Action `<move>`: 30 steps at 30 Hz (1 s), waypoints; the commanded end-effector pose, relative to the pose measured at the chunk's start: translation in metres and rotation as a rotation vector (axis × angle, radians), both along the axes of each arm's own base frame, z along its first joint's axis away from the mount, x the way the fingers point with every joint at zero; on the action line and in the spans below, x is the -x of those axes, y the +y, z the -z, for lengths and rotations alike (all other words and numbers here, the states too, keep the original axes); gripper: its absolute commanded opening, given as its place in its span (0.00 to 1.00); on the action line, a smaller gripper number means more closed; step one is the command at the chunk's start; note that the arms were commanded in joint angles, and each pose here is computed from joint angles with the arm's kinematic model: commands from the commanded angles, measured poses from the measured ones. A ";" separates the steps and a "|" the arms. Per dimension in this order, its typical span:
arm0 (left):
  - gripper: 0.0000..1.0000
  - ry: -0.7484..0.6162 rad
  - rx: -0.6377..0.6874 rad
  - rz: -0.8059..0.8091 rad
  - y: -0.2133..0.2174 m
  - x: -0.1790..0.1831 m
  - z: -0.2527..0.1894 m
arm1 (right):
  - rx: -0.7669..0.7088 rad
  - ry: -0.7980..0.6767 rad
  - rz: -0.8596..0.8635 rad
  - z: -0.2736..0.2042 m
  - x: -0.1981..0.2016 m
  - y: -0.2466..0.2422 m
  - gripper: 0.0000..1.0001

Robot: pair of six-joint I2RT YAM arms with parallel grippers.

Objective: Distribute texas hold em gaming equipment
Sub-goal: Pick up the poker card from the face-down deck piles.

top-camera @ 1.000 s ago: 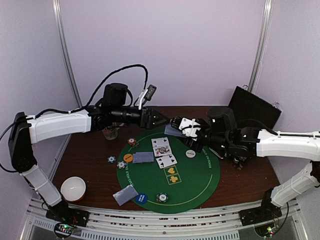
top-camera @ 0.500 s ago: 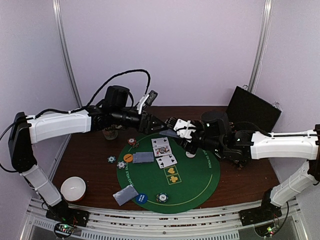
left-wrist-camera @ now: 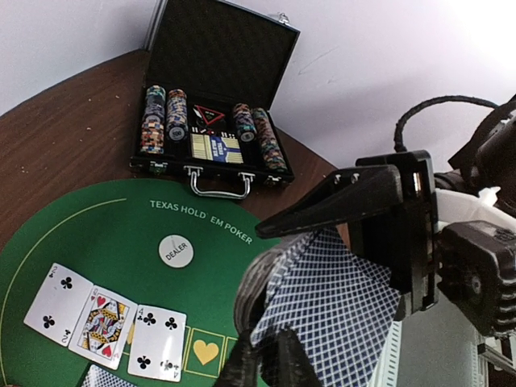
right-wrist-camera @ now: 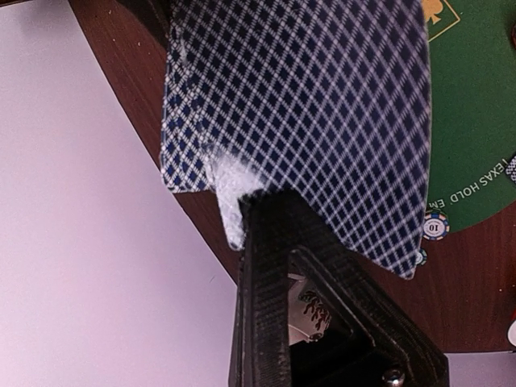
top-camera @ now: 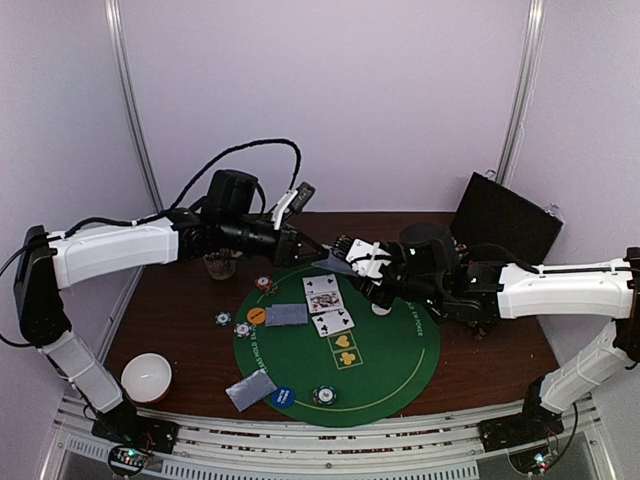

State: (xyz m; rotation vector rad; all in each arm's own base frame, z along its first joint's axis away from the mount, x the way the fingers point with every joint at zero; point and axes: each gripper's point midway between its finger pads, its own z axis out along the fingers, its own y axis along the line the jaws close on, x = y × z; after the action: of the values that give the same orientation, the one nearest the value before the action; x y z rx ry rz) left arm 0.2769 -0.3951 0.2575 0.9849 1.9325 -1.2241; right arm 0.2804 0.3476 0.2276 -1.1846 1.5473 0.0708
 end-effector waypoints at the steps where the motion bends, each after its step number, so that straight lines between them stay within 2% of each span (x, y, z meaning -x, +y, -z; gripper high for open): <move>1: 0.05 -0.059 0.054 0.032 0.001 0.004 -0.033 | -0.042 -0.041 0.028 -0.018 -0.004 0.000 0.47; 3: 0.00 -0.069 0.057 0.034 0.002 0.005 -0.038 | -0.043 -0.042 0.030 -0.019 -0.004 -0.001 0.47; 16: 0.00 -0.184 0.126 0.058 0.008 0.013 -0.079 | -0.033 -0.026 0.068 -0.010 -0.006 -0.013 0.47; 30: 0.00 -0.290 0.168 -0.037 0.041 -0.012 -0.106 | -0.041 0.004 0.130 -0.003 -0.013 -0.041 0.47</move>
State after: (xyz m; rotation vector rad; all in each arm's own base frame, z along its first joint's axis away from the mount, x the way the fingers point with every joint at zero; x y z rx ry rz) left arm 0.2814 -0.3680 0.3317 0.9893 1.7107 -1.1759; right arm 0.2905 0.3191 0.2225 -1.1109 1.6033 0.0212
